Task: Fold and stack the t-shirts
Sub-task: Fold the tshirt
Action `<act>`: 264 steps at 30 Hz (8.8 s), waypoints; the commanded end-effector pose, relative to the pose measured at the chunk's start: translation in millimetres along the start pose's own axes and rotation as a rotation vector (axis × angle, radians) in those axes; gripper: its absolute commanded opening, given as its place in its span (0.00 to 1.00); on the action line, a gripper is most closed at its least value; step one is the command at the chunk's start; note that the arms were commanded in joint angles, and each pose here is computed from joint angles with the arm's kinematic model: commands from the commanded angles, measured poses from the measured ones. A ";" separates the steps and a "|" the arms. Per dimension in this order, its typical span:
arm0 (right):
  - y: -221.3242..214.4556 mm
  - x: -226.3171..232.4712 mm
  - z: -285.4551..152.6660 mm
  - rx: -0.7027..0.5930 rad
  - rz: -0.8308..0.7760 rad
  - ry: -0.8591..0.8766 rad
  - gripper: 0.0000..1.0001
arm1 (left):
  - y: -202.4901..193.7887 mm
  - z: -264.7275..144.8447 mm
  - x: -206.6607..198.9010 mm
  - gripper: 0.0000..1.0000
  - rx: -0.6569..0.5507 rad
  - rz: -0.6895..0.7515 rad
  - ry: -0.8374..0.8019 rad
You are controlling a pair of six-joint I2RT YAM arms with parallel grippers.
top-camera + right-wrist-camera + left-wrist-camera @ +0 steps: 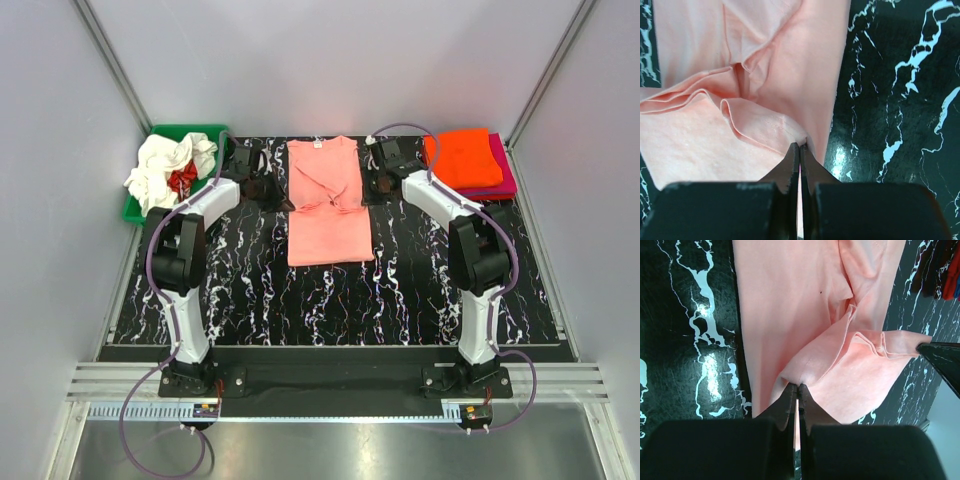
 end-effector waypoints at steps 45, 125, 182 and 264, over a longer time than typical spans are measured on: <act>-2.2 6.1 -24.0 0.065 0.095 0.280 0.46 | -26.1 -19.3 -35.8 0.40 -0.021 0.234 -0.173; -185.5 25.3 -138.6 0.158 0.328 0.155 0.31 | -145.3 -72.9 -11.8 0.31 -0.018 0.307 -0.055; -190.4 52.6 -112.3 0.141 0.342 0.097 0.42 | -195.7 -78.2 30.4 0.46 0.112 0.268 -0.088; -284.7 25.3 -117.3 0.248 0.600 0.073 0.00 | -266.3 -60.4 63.1 0.00 0.214 0.296 0.007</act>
Point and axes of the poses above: each gripper's point midway between its finger pads, its own z axis out along the fingers, its own x axis along the line the jaws close on, y = z × x, the point moved 3 cm from there along -z, back along the fingers, and after that the axes turned 8 degrees about -z, right-handed, at the moved point
